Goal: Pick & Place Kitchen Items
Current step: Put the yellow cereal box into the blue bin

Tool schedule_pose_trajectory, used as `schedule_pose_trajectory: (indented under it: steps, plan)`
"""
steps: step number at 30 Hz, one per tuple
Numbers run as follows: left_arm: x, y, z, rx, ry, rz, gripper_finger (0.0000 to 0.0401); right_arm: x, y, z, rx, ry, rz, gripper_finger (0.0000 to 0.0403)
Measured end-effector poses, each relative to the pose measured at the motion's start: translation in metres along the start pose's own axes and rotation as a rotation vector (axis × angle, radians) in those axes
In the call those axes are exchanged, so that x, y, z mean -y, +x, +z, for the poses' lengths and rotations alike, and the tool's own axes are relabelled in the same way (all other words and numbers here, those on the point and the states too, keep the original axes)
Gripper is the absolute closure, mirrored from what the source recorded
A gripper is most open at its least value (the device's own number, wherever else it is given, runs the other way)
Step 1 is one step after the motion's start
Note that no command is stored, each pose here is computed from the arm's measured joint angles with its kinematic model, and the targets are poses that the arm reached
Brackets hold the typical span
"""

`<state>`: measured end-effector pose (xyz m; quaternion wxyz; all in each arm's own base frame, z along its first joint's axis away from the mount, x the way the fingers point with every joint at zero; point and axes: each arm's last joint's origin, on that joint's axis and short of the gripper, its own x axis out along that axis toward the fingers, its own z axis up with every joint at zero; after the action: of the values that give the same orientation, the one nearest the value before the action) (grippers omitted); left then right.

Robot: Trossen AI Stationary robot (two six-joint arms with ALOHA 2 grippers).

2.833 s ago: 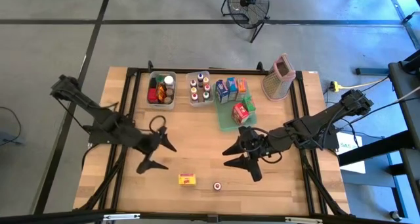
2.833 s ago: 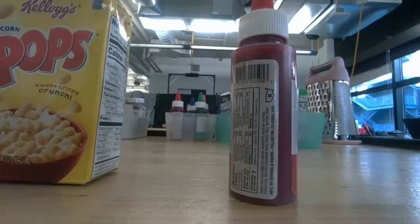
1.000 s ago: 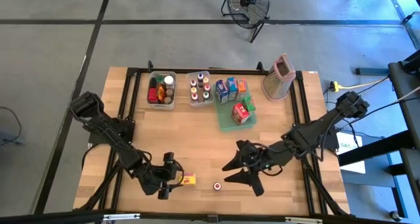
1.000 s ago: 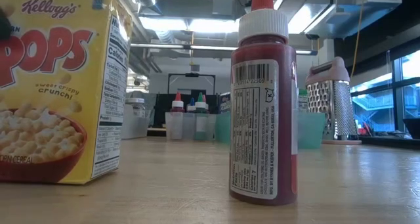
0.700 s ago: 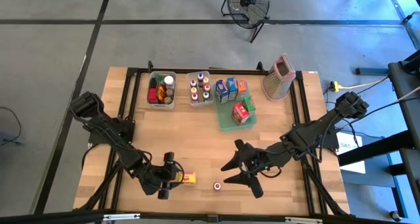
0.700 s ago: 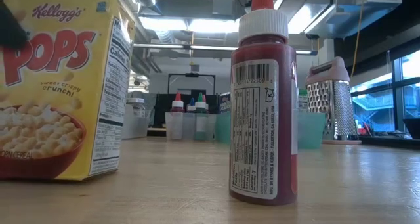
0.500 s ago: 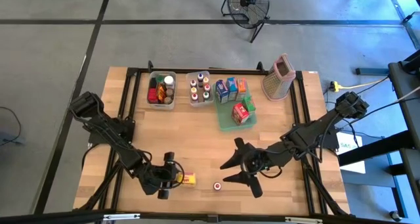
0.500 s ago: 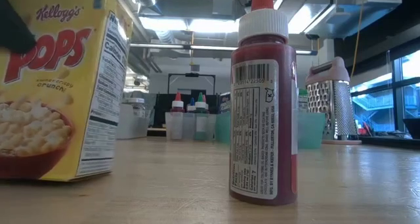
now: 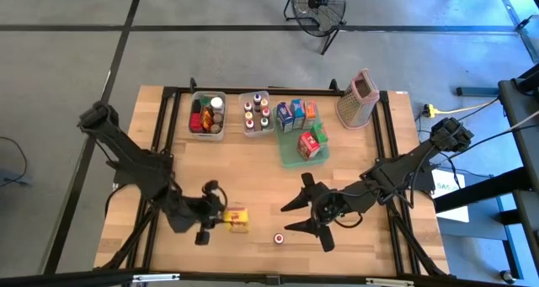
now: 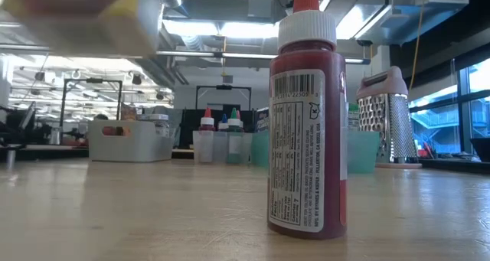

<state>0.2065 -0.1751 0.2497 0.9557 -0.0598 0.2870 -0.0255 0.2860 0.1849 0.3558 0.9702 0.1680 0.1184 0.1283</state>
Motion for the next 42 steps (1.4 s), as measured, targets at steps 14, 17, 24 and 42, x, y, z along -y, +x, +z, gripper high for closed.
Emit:
schedule_pose_trajectory:
  steps: [14,17,24,42]
  plan:
    - [-0.033,-0.039,0.092,0.177,0.110,0.017,0.0301,0.032,0.006,0.013,0.055,-0.050,-0.186,0.0090]
    - [-0.042,-0.040,0.108,0.152,0.170,0.078,0.0301,0.042,0.008,0.015,0.042,-0.069,-0.219,0.0088]
    - [-0.063,-0.030,0.139,0.116,0.180,0.107,0.0301,0.053,0.009,0.020,0.045,-0.131,-0.253,0.0089]
    - [-0.089,-0.023,0.152,0.046,0.205,0.077,0.0301,0.067,0.005,0.023,0.063,-0.332,-0.553,0.0090]
